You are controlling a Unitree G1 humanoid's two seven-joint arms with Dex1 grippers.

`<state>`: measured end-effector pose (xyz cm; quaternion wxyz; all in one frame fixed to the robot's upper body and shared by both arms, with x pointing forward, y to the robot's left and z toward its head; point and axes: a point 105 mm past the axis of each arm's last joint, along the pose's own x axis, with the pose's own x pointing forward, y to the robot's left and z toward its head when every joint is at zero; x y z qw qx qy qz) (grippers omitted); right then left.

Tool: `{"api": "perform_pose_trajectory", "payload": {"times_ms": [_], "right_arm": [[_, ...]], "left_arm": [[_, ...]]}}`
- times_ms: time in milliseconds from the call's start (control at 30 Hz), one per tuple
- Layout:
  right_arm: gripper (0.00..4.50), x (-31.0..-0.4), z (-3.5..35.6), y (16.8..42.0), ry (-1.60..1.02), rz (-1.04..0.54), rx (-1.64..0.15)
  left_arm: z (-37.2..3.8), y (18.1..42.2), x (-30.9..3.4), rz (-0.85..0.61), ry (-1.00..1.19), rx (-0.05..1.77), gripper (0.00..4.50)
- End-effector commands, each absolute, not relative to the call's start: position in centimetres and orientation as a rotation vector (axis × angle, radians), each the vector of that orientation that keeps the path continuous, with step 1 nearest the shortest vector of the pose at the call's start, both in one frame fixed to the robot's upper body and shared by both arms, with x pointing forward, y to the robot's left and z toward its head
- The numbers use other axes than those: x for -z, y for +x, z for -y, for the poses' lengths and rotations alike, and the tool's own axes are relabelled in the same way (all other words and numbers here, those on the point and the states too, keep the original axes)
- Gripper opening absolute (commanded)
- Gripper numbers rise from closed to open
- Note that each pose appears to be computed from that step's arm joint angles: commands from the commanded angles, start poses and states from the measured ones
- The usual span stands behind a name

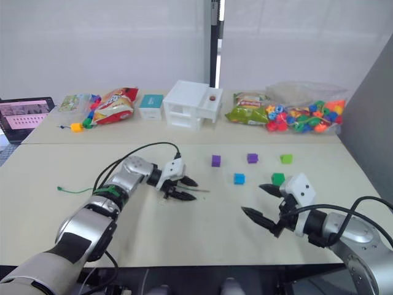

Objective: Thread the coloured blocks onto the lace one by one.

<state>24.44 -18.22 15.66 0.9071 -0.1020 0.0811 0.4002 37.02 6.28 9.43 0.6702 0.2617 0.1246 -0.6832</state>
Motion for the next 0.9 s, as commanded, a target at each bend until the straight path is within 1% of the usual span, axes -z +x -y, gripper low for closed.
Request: {"api": "perform_pose_trajectory", "payload": {"times_ms": [33,100,133,200,367,467,533,600,700,767,833,900], "right_arm": [[4.50,-17.0,18.1,24.0,-0.229,-0.113,-0.826],[4.50,-17.1,18.0,24.0,-0.227,-0.111,-0.825],[4.50,-17.1,18.0,24.0,-0.227,-0.110,-0.825],[4.50,-17.1,17.9,24.0,-0.225,-0.109,-0.825],[4.50,-16.6,18.0,24.0,-0.215,-0.117,-0.807],[4.50,-16.4,18.7,24.2,-0.195,-0.112,-0.736],[4.50,-16.3,19.6,24.7,-0.162,-0.091,-0.633],[4.50,-15.8,21.0,25.5,-0.147,-0.071,-0.482],[4.50,-14.4,22.8,26.3,-0.157,-0.070,-0.265],[4.50,-13.8,23.6,27.0,-0.136,-0.052,-0.130],[4.50,-13.6,23.8,27.4,-0.114,-0.038,-0.065],[4.50,-12.6,23.6,28.4,-0.093,-0.041,0.000]], "left_arm": [[-6.8,36.5,-7.7,-0.374,0.633,1.551,1.03],[-6.8,36.8,-7.6,-0.372,0.661,1.532,0.32],[-6.7,37.0,-7.7,-0.365,0.655,1.520,0.04],[-6.2,37.2,-8.2,-0.348,0.627,1.509,0.04],[-6.0,37.5,-9.5,-0.297,0.644,1.521,0.04],[-6.7,37.6,-10.9,-0.258,0.657,1.530,0.04],[-7.2,37.6,-11.7,-0.237,0.659,1.535,0.04],[-7.8,37.6,-12.6,-0.230,0.620,1.534,0.04],[-9.0,36.8,-13.5,-0.228,0.581,1.524,0.04],[-9.9,35.9,-13.9,-0.233,0.564,1.501,0.04],[-10.3,35.2,-14.1,-0.241,0.557,1.478,0.04],[-11.3,33.4,-14.3,-0.255,0.547,1.463,0.04]]}}
